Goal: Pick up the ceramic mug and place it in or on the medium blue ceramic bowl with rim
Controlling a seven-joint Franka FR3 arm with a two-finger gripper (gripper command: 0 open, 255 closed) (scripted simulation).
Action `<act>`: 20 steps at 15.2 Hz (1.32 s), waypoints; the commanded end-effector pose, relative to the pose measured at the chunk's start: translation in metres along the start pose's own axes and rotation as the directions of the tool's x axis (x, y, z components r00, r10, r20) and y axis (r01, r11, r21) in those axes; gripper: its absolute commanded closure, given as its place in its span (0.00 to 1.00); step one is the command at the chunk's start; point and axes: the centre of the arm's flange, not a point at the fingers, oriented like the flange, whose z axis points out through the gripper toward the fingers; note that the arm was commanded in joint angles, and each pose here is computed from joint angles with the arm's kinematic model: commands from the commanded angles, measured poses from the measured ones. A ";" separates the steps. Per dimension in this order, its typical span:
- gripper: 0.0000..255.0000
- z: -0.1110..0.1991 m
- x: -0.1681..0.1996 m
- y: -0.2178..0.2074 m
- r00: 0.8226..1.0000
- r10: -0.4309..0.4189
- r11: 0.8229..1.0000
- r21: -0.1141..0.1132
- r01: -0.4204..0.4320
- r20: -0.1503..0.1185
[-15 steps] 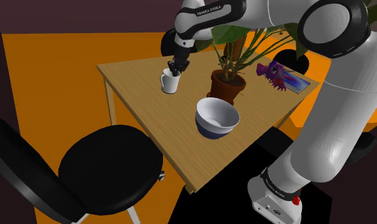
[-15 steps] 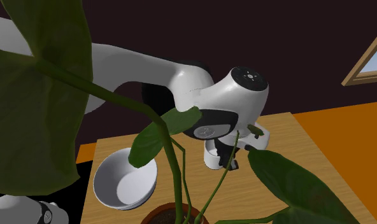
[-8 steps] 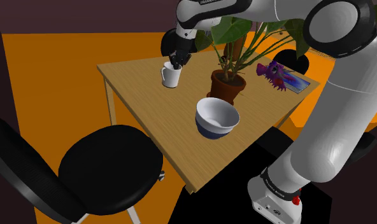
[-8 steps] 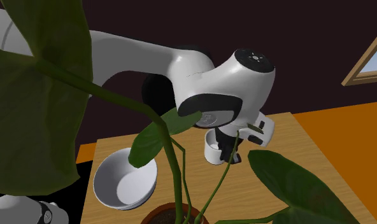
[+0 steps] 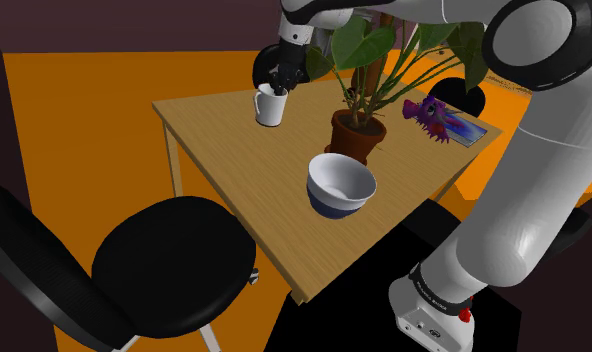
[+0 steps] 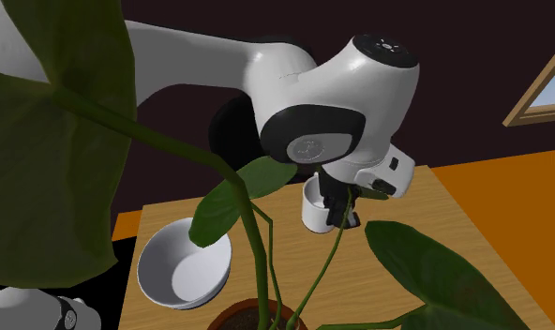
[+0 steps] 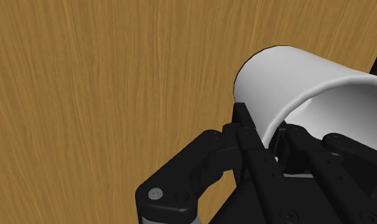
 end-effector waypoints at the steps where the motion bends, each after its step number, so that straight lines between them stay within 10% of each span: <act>1: 1.00 -0.012 0.000 0.000 1.000 0.000 1.000 0.000 0.000 0.000; 12: 1.00 -0.067 0.001 -0.004 1.000 0.000 1.000 0.000 0.000 0.000; 20: 1.00 -0.076 -0.104 -0.006 1.000 0.000 1.000 0.000 0.000 0.000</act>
